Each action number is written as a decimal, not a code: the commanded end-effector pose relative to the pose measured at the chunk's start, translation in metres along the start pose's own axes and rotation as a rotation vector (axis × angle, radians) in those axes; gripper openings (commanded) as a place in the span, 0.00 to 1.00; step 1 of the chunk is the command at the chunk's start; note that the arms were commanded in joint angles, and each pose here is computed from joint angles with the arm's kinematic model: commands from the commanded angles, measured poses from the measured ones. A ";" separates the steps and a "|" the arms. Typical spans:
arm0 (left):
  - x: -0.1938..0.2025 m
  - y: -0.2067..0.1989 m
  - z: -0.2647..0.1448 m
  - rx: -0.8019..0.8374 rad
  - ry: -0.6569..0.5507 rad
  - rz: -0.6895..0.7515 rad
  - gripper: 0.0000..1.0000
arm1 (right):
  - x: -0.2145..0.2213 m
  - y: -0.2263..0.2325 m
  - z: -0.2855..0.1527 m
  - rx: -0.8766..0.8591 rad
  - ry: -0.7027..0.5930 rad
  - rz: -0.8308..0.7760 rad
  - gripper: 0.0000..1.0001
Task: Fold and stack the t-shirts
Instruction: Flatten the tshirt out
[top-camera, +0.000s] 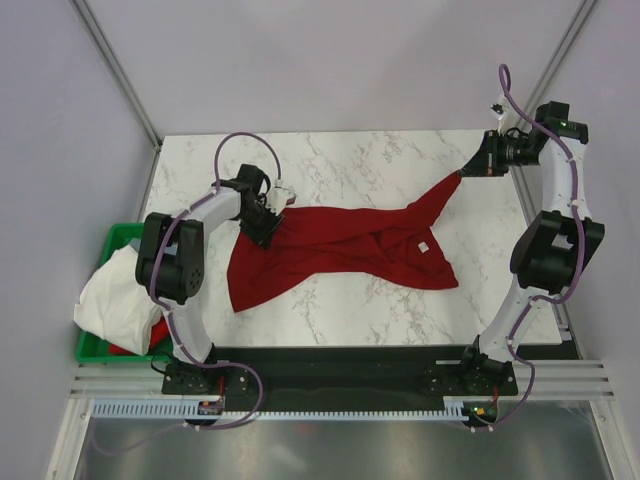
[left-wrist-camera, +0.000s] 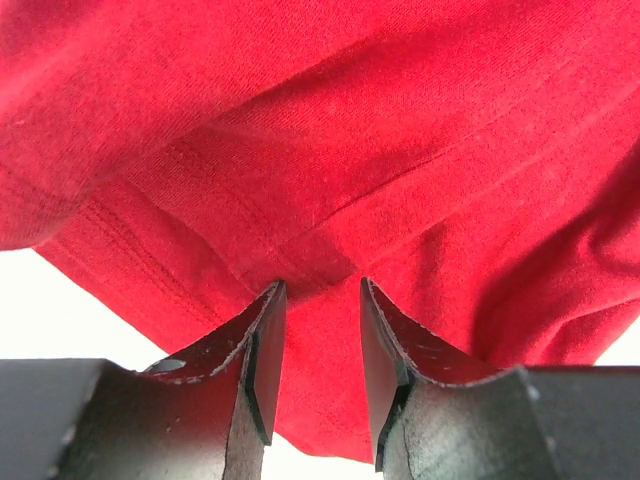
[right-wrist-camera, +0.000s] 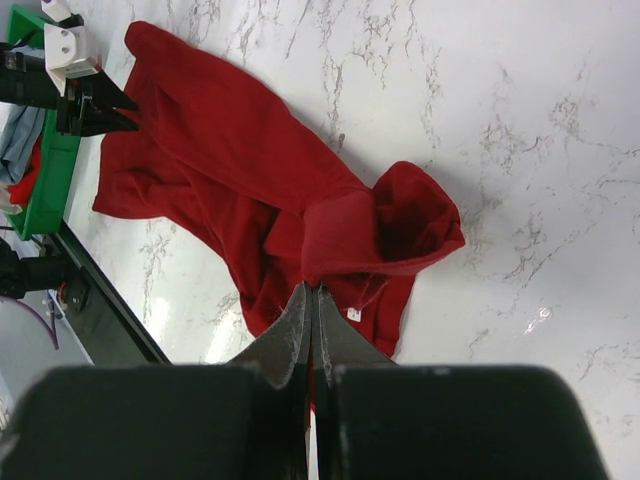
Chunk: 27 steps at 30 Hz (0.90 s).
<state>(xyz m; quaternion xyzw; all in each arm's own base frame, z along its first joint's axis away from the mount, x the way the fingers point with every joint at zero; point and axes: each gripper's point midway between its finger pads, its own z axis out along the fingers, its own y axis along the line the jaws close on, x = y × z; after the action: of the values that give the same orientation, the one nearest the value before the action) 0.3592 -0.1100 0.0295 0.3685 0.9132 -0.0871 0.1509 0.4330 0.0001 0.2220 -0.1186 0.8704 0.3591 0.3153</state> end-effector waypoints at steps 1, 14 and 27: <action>-0.013 0.005 -0.001 -0.015 -0.026 -0.010 0.43 | -0.003 0.004 0.000 -0.022 -0.011 -0.029 0.00; -0.014 0.009 0.004 -0.028 -0.023 -0.006 0.20 | -0.002 0.002 0.003 -0.027 -0.005 -0.021 0.00; -0.039 0.021 -0.064 -0.153 -0.159 0.065 0.02 | -0.022 0.012 -0.013 0.020 -0.046 -0.093 0.00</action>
<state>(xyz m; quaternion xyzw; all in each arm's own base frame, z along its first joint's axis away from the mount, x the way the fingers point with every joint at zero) 0.3666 -0.1068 0.0452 0.3678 0.9109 -0.0701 0.1735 0.4335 -0.0008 0.2227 -0.1201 0.8711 0.3557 0.3166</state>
